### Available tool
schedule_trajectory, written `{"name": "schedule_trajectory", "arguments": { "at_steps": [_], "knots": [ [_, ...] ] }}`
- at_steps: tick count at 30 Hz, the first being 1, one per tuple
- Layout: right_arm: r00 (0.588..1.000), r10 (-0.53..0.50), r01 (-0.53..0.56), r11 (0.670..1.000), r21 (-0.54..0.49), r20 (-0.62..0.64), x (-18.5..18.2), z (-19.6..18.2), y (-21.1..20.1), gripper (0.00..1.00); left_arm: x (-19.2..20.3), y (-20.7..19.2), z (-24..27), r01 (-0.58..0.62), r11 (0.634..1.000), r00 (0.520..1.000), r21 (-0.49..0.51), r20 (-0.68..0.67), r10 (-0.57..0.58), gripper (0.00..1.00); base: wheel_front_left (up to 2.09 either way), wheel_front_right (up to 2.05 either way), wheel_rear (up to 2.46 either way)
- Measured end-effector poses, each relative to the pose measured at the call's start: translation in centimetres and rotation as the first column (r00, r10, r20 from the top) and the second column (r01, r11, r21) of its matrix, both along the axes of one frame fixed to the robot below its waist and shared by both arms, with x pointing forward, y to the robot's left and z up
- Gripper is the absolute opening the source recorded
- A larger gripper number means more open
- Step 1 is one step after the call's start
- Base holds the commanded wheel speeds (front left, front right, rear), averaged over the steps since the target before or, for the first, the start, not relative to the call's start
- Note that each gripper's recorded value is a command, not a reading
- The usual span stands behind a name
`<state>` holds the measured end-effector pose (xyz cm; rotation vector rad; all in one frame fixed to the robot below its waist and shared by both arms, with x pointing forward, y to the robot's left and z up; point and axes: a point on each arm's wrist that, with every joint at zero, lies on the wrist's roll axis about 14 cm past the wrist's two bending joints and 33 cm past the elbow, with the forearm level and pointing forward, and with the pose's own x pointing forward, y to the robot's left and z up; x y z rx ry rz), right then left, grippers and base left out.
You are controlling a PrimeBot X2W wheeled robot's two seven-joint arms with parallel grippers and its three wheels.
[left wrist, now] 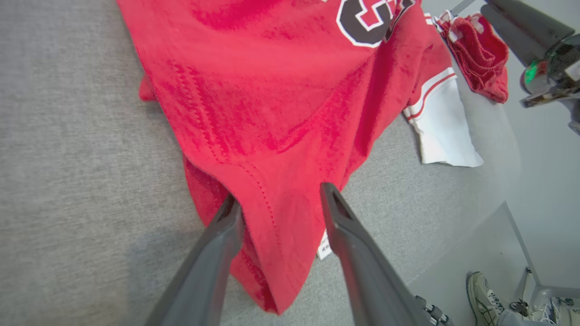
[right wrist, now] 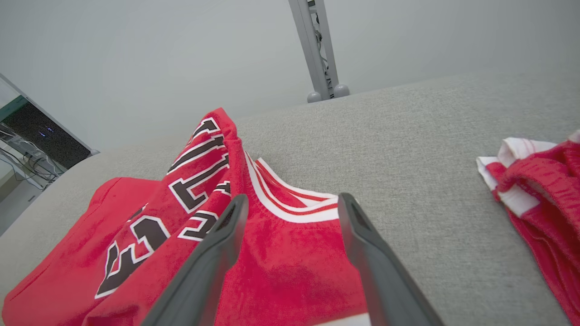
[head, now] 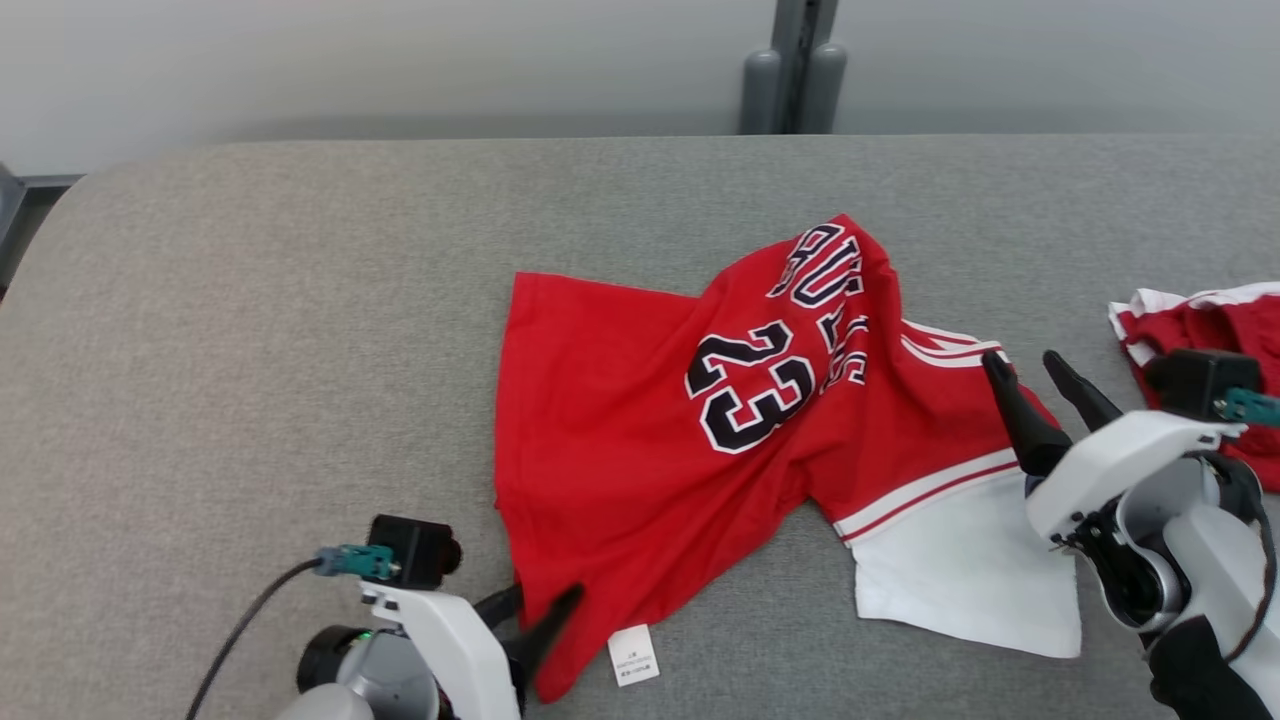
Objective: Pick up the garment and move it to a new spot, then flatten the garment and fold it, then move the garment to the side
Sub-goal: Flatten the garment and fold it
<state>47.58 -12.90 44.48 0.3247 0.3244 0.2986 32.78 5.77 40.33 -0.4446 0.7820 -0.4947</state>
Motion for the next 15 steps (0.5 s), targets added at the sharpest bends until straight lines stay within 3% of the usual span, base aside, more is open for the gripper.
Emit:
{"name": "schedule_trajectory", "arguments": {
  "at_steps": [1,15],
  "knots": [
    [1.000,-0.014,0.014,1.000,0.003,0.001,-0.4,-0.1,-0.6,1.00,0.3,0.3,-0.1,-0.007,1.000,1.000,0.014,0.008,0.007,0.00,0.00,0.00,0.00],
    [0.991,-0.130,0.130,0.989,0.067,-0.001,-4.6,-0.7,-4.2,1.00,6.4,4.9,1.2,-0.153,0.986,0.978,0.065,0.151,0.141,0.00,0.00,0.00,0.00]
  ]
}}
